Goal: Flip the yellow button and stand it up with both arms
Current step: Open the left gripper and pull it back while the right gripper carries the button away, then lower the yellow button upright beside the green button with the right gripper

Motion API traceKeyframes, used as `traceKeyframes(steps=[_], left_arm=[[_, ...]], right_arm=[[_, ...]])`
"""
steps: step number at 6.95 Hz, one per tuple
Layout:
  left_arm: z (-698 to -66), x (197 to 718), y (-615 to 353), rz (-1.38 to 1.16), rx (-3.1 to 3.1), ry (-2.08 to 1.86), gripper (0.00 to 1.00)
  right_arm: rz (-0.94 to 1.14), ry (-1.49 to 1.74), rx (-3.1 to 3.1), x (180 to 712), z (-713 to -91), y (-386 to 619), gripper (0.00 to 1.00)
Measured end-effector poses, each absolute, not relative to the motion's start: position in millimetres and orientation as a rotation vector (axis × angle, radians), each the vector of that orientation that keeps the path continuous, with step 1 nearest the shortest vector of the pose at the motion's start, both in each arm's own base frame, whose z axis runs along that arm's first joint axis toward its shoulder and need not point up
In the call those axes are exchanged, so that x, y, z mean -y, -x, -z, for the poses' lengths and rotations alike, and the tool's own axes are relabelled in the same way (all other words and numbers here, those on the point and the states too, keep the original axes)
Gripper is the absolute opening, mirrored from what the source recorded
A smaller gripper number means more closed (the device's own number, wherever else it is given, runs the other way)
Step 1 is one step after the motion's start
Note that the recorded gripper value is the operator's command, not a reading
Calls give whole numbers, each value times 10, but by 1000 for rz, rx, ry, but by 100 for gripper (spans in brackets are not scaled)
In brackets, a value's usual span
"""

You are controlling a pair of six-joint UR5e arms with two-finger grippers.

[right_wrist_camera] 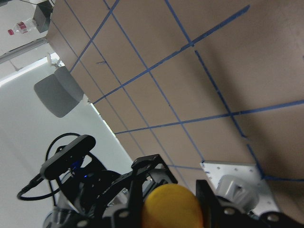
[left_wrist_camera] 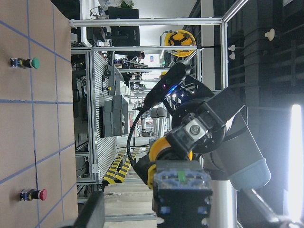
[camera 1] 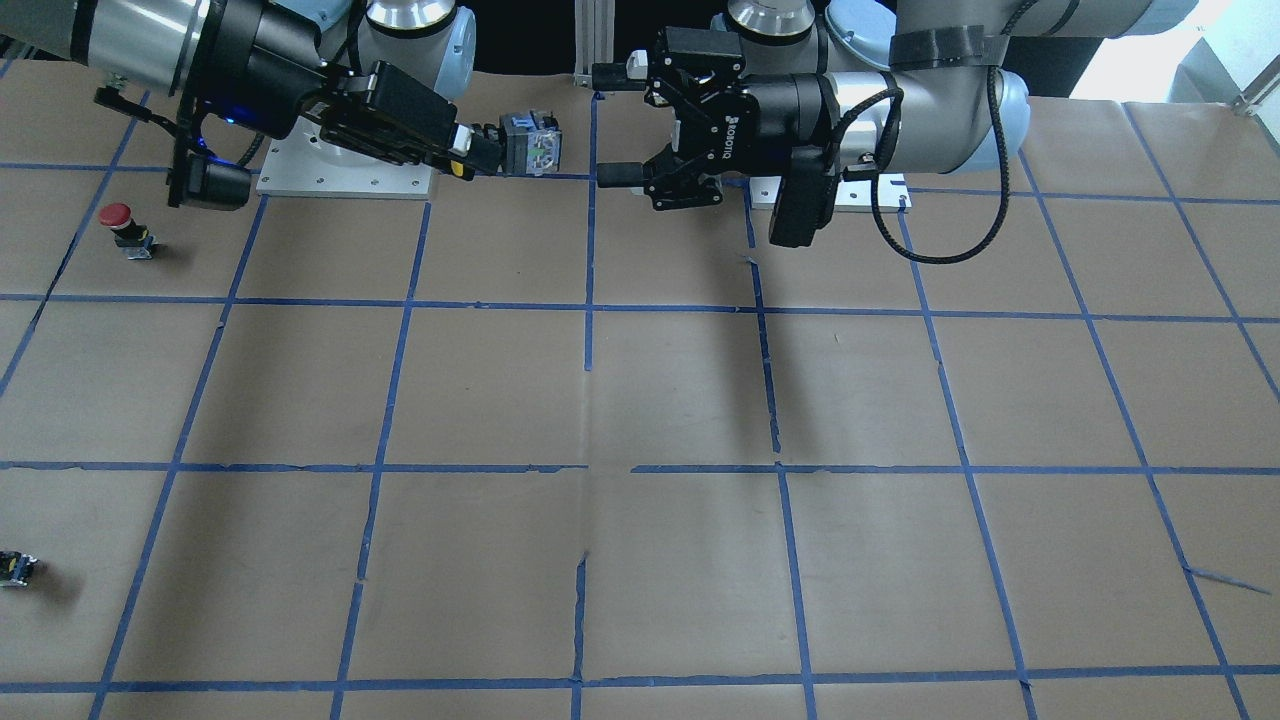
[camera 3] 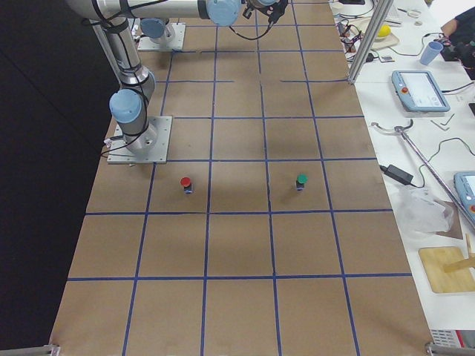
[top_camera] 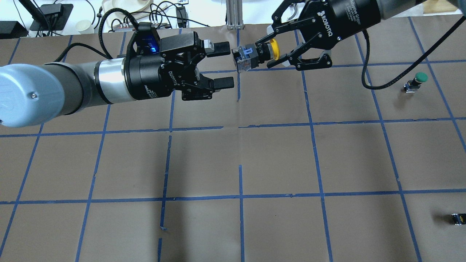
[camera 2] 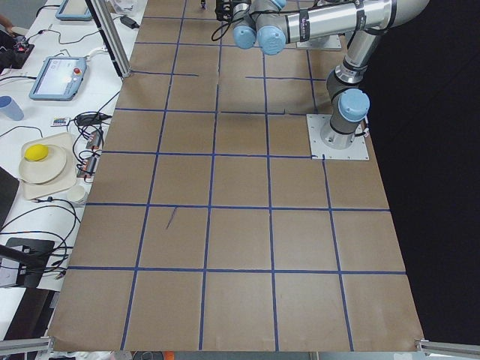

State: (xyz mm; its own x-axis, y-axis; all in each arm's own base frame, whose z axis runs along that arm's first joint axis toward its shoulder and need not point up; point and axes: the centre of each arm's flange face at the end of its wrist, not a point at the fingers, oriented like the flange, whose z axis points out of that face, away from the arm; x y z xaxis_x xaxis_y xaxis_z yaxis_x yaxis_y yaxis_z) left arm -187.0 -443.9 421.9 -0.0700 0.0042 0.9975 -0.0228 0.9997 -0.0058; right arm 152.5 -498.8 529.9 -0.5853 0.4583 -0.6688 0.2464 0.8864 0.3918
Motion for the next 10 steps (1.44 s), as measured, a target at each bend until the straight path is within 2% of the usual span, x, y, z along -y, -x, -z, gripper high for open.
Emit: traceKeyframes(steps=[4,7,10], left_arm=[[-3819,4664,1103,146,1990,101,100],[-3647,4839,1039,203,2340,223,100],[-3923,5079,1228,84,2740,187,100]], right_arm=[[-35,94,-2723,4954,-5213,-1109,21],[47,646,-2906,4958,-4667,-841,9],[102,1067,-2926,4724,-4269,-185,8]])
